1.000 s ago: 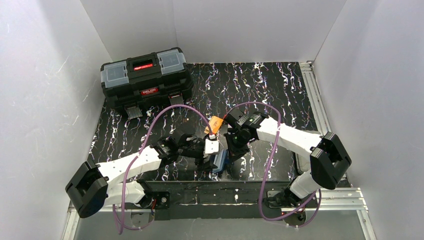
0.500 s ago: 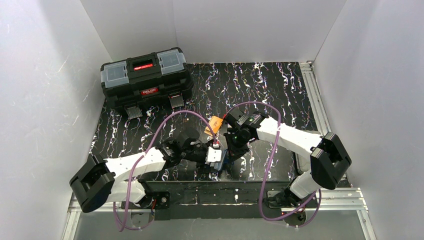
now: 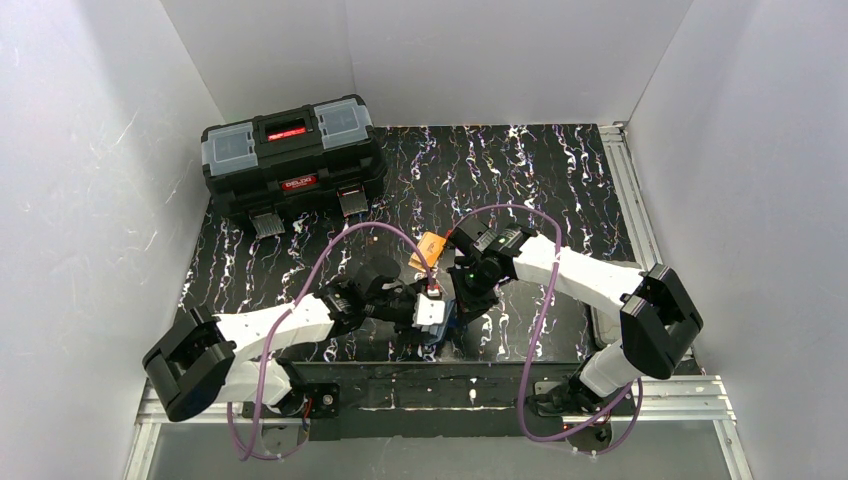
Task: Put the credit cards into the card holder
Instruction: Open the card holder at the center of the board.
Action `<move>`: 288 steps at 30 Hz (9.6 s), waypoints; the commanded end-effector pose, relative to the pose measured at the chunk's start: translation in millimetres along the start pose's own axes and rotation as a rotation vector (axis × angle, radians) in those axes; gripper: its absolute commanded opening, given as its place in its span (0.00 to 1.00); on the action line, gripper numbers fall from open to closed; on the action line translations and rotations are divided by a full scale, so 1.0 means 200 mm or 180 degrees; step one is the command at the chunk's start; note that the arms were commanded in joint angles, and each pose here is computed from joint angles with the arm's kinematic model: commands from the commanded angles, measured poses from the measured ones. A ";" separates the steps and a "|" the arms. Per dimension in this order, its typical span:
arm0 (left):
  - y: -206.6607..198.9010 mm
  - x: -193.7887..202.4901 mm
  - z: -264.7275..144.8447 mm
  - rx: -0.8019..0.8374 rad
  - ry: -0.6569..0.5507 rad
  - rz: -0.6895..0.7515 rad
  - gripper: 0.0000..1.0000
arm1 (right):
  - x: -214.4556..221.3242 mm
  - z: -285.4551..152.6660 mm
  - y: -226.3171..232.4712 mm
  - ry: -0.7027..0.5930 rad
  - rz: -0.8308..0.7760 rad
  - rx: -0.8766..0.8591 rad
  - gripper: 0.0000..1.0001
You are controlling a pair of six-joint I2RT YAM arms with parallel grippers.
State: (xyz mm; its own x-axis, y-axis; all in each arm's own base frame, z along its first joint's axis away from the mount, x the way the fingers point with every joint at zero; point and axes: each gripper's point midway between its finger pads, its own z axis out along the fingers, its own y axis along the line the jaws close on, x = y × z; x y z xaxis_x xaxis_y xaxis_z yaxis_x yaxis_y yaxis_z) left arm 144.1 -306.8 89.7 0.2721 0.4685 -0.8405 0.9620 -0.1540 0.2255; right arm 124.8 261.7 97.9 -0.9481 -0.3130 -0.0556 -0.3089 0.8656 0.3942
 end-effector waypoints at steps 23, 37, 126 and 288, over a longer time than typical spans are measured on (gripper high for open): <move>0.17 -0.06 -0.01 -0.0586 -0.0024 -0.0578 0.68 | 0.01 0.01 0.03 0.0018 -0.0088 -0.0103 0.01; 0.09 0.08 -0.01 -0.0469 0.0217 -0.0394 0.68 | 0.02 0.03 0.02 0.0032 -0.0080 -0.0113 0.01; 0.24 -0.18 -0.08 -0.0844 -0.0211 -0.0564 0.41 | -0.09 -0.03 0.05 -0.0349 -0.0190 -0.0147 0.01; 0.08 0.33 0.03 -0.0408 0.1060 -0.0203 0.25 | -0.34 0.17 -0.01 -0.0554 0.0272 -0.0978 0.01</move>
State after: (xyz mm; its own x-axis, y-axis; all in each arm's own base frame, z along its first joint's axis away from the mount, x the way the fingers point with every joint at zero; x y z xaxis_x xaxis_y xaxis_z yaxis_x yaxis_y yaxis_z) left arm 176.7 -290.2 25.9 0.2297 0.7256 -0.6486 0.9606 -0.0617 0.2712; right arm 183.4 287.0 73.4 -0.9775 -0.1403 -0.1573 -0.2094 0.7318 0.6485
